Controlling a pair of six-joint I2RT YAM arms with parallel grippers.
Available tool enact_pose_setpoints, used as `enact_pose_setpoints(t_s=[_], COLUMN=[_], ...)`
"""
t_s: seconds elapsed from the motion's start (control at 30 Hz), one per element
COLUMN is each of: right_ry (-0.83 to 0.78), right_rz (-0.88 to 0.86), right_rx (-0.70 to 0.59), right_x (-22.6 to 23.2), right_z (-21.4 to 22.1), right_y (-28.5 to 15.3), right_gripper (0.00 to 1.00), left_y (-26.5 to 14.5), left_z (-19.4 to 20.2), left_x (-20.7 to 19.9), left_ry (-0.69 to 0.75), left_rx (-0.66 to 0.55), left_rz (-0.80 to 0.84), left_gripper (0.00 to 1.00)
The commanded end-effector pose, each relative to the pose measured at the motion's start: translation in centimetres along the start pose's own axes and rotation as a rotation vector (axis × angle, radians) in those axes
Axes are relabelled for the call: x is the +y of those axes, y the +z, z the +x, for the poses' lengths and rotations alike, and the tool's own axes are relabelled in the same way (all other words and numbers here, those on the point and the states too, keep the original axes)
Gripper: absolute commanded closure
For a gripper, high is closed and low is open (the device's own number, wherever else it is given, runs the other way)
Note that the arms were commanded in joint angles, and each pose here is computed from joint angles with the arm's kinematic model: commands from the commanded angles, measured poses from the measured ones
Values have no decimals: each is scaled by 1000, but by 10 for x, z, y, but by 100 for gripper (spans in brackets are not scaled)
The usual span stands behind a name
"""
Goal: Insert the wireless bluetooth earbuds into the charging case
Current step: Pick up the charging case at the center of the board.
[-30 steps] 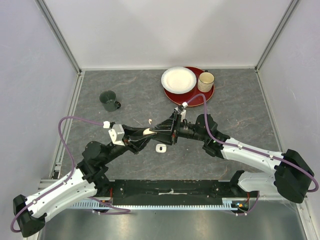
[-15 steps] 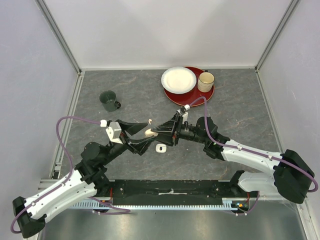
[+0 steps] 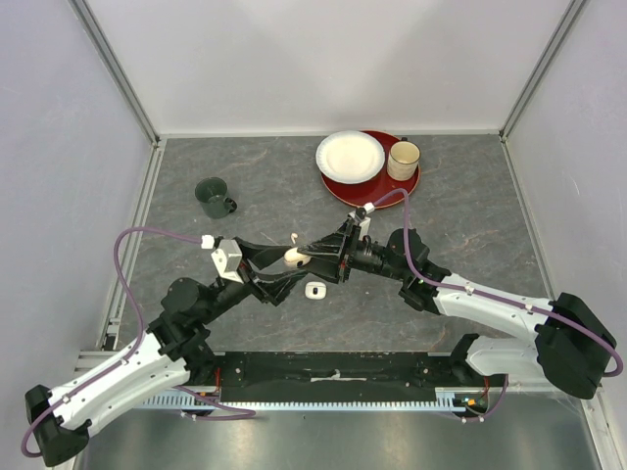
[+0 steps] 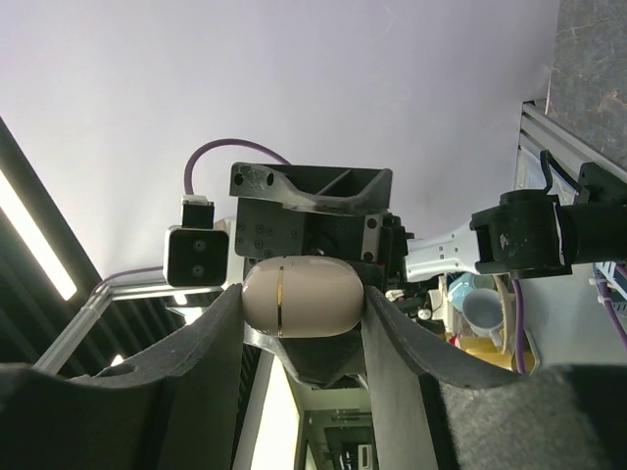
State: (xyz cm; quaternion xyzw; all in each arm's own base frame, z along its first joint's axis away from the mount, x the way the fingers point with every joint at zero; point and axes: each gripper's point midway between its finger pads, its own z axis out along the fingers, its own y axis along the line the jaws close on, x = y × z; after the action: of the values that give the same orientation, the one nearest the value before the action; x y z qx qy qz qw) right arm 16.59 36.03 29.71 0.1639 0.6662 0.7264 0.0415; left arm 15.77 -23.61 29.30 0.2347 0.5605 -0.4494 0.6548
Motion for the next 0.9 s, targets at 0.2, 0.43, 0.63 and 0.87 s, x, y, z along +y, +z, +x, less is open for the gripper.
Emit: enact_pose_setpoints(t_s=[0.2, 0.43, 0.63, 0.87], right_ry=[-6, 0, 4, 8], right_rz=[-100, -96, -101, -99], right_rx=[9, 7, 11, 19], right_x=[28, 24, 25, 23], right_z=[5, 4, 5, 6], right_y=[-5, -7, -7, -7], right_gripper=[100, 100, 100, 100], left_y=[9, 8, 5, 6], left_z=[2, -5, -8, -6], left_x=[-6, -4, -7, -10], left_ry=[-13, -7, -6, 2], left_rx=[-29, -91, -122, -121], left_rz=[44, 40, 53, 75], left_gripper=[40, 50, 58, 58])
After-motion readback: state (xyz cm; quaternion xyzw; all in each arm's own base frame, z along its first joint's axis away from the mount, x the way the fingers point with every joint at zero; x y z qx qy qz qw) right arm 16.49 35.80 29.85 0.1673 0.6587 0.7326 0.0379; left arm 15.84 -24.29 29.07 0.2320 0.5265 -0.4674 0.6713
